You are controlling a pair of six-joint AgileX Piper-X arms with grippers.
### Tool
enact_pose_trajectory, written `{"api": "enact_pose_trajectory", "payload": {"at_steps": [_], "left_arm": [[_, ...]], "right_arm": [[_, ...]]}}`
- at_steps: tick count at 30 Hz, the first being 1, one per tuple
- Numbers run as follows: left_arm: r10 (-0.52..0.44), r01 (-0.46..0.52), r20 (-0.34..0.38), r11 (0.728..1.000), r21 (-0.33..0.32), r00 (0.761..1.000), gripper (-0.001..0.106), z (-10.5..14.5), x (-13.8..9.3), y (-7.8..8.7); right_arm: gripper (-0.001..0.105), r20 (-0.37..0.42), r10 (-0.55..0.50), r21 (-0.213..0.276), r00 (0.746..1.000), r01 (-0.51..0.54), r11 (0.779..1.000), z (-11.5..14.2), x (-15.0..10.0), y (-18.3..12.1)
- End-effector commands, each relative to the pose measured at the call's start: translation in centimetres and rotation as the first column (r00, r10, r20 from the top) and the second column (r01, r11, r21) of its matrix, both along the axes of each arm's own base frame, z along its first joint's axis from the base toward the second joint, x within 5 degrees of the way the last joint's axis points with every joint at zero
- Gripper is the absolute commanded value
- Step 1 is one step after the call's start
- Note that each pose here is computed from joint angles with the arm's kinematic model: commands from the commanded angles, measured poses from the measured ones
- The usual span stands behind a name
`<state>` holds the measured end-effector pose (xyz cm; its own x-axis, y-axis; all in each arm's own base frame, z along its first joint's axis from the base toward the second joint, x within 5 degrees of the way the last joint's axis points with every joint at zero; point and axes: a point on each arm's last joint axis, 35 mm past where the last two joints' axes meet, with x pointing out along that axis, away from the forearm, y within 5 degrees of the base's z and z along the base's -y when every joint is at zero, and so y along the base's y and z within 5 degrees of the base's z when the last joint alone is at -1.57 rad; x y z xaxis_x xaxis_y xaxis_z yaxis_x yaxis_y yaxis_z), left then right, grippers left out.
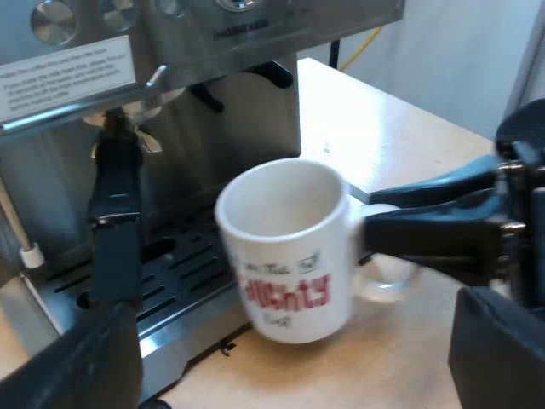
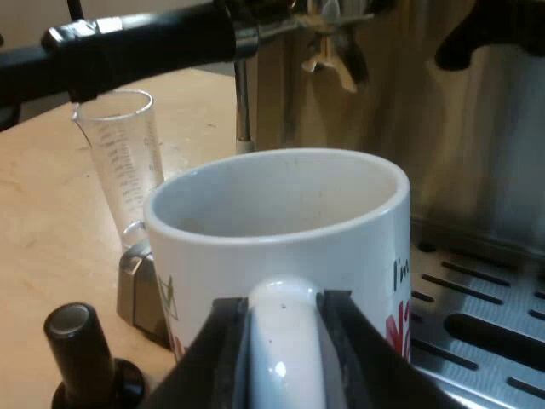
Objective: Place mug into machine
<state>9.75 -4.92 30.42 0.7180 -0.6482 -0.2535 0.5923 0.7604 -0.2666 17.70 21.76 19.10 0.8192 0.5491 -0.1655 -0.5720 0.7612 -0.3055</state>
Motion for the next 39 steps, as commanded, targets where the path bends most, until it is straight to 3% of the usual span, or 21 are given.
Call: {"api": "enact_pose_trajectory", "payload": {"at_steps": [1,9,18,29,35,39], "left_arm": [[-0.006,0.006,0.016,1.0,-0.006,1.0,0.081,0.4,0.0,0.0],[-0.028,0.029,0.014,1.0,-0.012,0.999,0.081,0.4,-0.1,-0.1],[-0.029,0.029,0.008,1.0,-0.01,1.0,0.081,0.3,-0.1,-0.1],[-0.051,0.051,-0.008,0.999,-0.011,0.999,0.081,0.2,-0.2,-0.1],[-0.058,0.058,-0.009,0.998,-0.013,0.998,0.081,0.2,-0.2,-0.1],[-0.058,0.058,-0.009,0.998,-0.013,0.998,0.081,0.2,-0.2,-0.1]], "right_arm": [[0.0,0.063,-0.032,0.068,0.998,0.027,0.997,1.2,0.9,0.9],[0.0,0.072,-0.087,0.081,0.994,0.081,0.993,0.6,3.5,1.7],[0.0,0.053,-0.08,0.058,0.995,0.076,0.995,-0.6,4.7,3.2],[0.0,0.023,-0.097,0.084,0.995,0.094,0.992,-2.0,7.4,5.9],[0.0,0.021,-0.146,0.105,0.989,0.143,0.984,-2.1,9.3,6.1],[0.0,0.01,-0.162,0.089,0.987,0.161,0.983,-2.3,9.9,5.9]]}}
